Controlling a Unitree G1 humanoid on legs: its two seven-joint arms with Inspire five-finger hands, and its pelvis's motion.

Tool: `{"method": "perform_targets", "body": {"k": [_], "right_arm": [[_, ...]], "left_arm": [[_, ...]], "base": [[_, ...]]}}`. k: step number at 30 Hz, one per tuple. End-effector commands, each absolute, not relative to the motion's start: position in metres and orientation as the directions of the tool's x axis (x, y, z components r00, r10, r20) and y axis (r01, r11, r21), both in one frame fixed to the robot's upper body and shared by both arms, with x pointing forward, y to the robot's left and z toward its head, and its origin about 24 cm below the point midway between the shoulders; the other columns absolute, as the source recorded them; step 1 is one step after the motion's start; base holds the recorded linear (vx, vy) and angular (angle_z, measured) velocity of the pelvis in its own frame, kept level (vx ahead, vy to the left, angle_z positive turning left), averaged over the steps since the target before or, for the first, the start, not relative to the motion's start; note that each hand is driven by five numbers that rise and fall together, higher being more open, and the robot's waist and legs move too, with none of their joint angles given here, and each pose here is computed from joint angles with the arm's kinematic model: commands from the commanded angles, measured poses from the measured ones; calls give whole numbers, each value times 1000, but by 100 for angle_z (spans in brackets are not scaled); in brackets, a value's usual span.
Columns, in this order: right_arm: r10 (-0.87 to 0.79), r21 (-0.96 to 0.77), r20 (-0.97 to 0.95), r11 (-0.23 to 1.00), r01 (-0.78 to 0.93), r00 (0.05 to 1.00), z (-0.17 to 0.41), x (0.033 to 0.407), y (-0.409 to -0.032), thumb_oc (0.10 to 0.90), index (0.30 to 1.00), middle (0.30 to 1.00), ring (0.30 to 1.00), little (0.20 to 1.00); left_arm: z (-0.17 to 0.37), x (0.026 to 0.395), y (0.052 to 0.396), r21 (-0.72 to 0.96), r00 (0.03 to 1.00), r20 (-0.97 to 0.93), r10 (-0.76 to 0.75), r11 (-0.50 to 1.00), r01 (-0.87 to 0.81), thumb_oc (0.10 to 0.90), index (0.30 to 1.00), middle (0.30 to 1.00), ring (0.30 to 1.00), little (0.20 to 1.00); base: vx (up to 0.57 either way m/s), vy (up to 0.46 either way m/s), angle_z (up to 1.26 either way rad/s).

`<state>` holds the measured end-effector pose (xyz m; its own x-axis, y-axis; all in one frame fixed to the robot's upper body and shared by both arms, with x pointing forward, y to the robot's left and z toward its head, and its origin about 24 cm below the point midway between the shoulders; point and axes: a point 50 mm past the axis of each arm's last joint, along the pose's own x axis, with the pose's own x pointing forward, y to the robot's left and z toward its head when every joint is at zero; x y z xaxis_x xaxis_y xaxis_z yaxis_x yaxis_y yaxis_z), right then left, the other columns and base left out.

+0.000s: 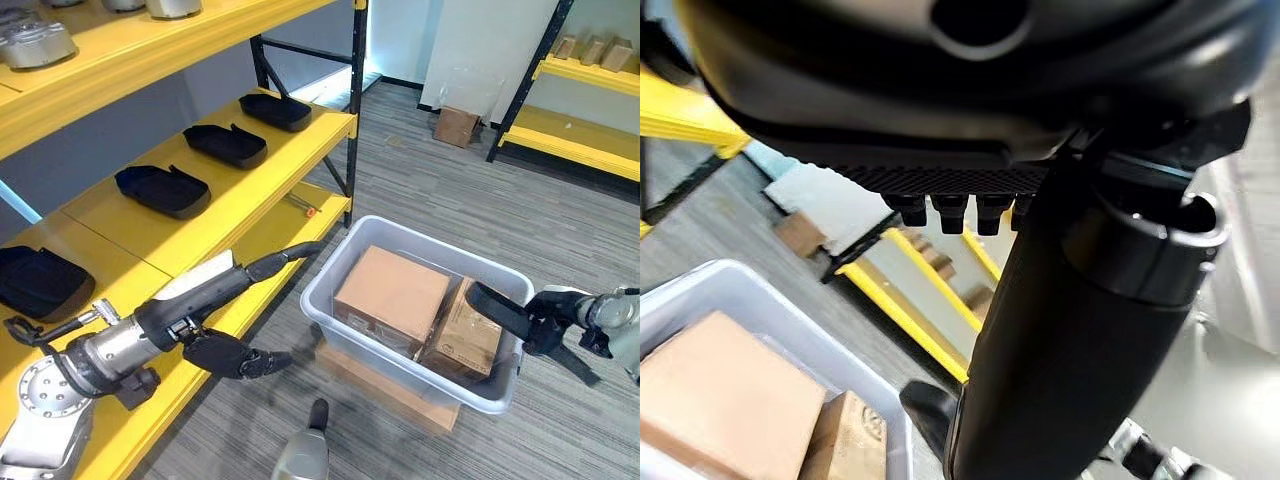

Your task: Move parts from the plastic box to the shelf.

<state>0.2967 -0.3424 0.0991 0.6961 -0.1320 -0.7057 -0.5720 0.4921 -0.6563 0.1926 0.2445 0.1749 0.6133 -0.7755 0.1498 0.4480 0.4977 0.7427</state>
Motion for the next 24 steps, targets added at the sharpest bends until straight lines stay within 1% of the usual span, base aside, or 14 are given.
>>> {"method": "perform_targets", "body": {"k": [1,9,13,19,20,24], "right_arm": [[-112,-752,-591,434,-496,798,163,323,-337,400,300,300,300,300],[-5,-752,-596,355,-556,803,174,333,-304,400,300,300,300,300],[21,-756,-595,324,-569,803,171,334,-294,400,300,300,300,300],[135,-758,-595,235,-608,793,171,335,-257,400,300,300,300,300],[156,-757,-601,204,-621,784,169,334,-248,400,300,300,300,300],[202,-763,-601,143,-631,773,168,331,-233,400,300,300,300,300]], "left_arm": [[205,186,238,801,493,308,-814,501,328,900,1000,1000,1000,1000],[204,191,229,791,441,295,-848,475,385,900,1000,1000,1000,1000],[201,191,226,784,439,297,-848,479,395,900,1000,1000,1000,1000],[197,194,219,782,444,296,-846,481,396,900,1000,1000,1000,1000],[196,196,218,772,443,291,-848,482,415,900,1000,1000,1000,1000],[190,199,215,764,456,264,-850,473,438,900,1000,1000,1000,1000]], "base": [[-31,-19,7],[-9,-4,2],[0,0,0],[0,0,0],[0,0,0],[0,0,0]]}}
